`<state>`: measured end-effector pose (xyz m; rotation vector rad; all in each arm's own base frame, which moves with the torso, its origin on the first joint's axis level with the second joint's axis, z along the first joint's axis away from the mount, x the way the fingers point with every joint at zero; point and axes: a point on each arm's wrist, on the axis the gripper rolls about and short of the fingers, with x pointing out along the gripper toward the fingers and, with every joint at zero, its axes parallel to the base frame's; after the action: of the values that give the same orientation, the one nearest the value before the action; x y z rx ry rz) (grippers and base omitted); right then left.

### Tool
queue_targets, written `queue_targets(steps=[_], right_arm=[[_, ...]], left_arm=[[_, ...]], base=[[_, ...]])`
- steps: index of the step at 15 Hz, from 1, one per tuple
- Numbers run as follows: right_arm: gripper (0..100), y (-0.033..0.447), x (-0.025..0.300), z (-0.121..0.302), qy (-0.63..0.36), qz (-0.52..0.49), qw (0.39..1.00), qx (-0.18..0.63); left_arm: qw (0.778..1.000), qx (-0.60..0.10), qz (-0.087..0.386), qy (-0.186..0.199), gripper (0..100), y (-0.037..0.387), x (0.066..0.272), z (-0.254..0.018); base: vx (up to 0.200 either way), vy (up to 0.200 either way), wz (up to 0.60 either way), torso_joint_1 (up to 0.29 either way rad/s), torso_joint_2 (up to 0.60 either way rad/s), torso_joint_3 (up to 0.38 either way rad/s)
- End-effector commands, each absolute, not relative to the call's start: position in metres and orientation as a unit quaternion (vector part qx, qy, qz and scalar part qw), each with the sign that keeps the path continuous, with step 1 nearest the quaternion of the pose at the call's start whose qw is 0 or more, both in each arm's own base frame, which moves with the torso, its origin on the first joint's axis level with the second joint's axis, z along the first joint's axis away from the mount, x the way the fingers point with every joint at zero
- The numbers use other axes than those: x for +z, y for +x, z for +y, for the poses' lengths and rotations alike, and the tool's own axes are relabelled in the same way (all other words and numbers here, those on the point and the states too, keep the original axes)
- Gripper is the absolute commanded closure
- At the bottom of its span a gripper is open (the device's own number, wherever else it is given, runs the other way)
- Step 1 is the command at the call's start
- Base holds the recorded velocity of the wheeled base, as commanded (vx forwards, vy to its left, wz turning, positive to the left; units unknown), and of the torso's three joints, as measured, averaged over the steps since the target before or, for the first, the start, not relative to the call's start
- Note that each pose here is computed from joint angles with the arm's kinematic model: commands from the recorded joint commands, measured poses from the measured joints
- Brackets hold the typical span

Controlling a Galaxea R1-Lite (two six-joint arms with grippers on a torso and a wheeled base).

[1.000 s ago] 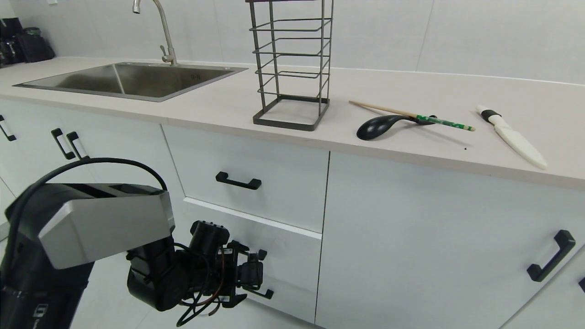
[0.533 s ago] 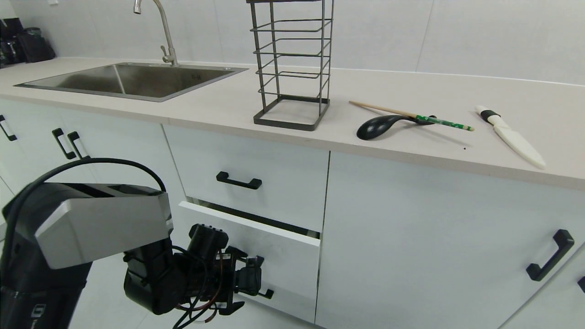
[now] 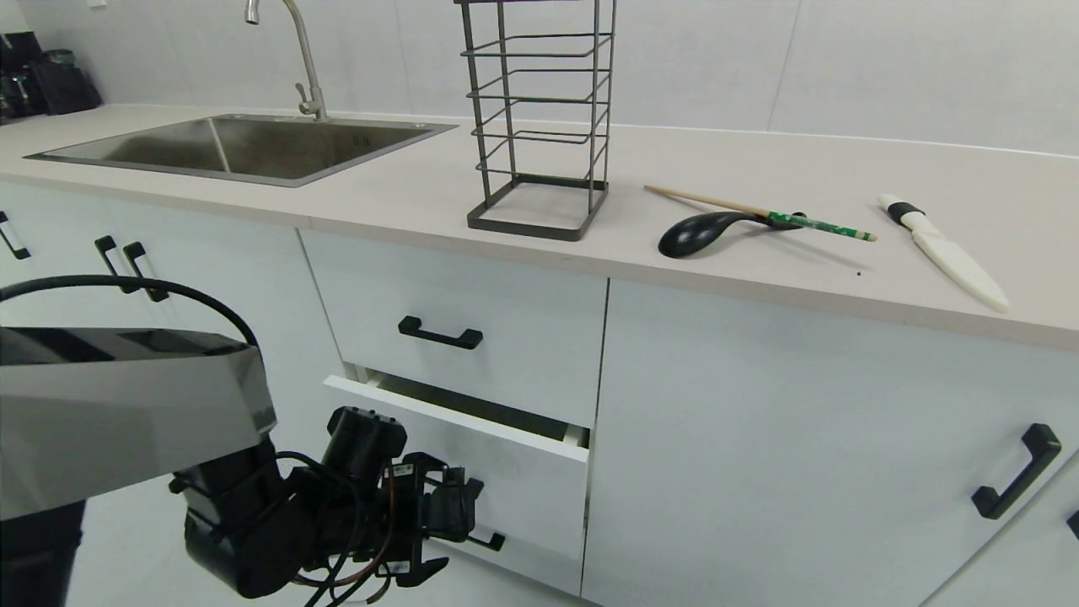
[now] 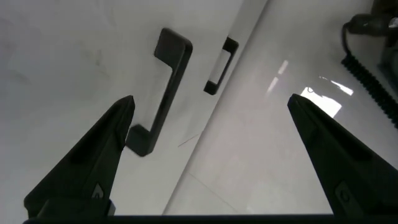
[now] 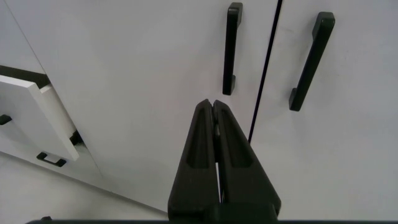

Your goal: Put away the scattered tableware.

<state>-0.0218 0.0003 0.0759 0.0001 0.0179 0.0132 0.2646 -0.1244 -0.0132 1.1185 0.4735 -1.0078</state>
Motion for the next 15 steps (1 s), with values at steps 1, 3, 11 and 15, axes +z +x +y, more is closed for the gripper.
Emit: queue_targets(steps=[1,3,11,15], right_arm=[[100,-0.022,0.076,0.000,0.000,0.010,1.000,0.007],[100,-0.022,0.076,0.000,0.000,0.010,1.000,0.007],[100,-0.022,0.076,0.000,0.000,0.010,1.000,0.007],[100,-0.022,0.076,0.000,0.000,0.010,1.000,0.007]], left_arm=[[0.721,-0.451,0.172,0.497,0,0.233,0.027,-0.125],[0.736,-0.446,0.124,0.493,0,0.211,0.061,-0.126],[0.762,-0.426,0.125,0.472,0,0.234,0.094,-0.140],[0.750,-0.435,0.155,0.474,0,0.256,0.069,-0.152]], base=[[0.000,0.000,0.00,0.000,0.00,0.000],[0.000,0.000,0.00,0.000,0.00,0.000],[0.000,0.000,0.00,0.000,0.00,0.000],[0.000,0.000,0.00,0.000,0.00,0.000]])
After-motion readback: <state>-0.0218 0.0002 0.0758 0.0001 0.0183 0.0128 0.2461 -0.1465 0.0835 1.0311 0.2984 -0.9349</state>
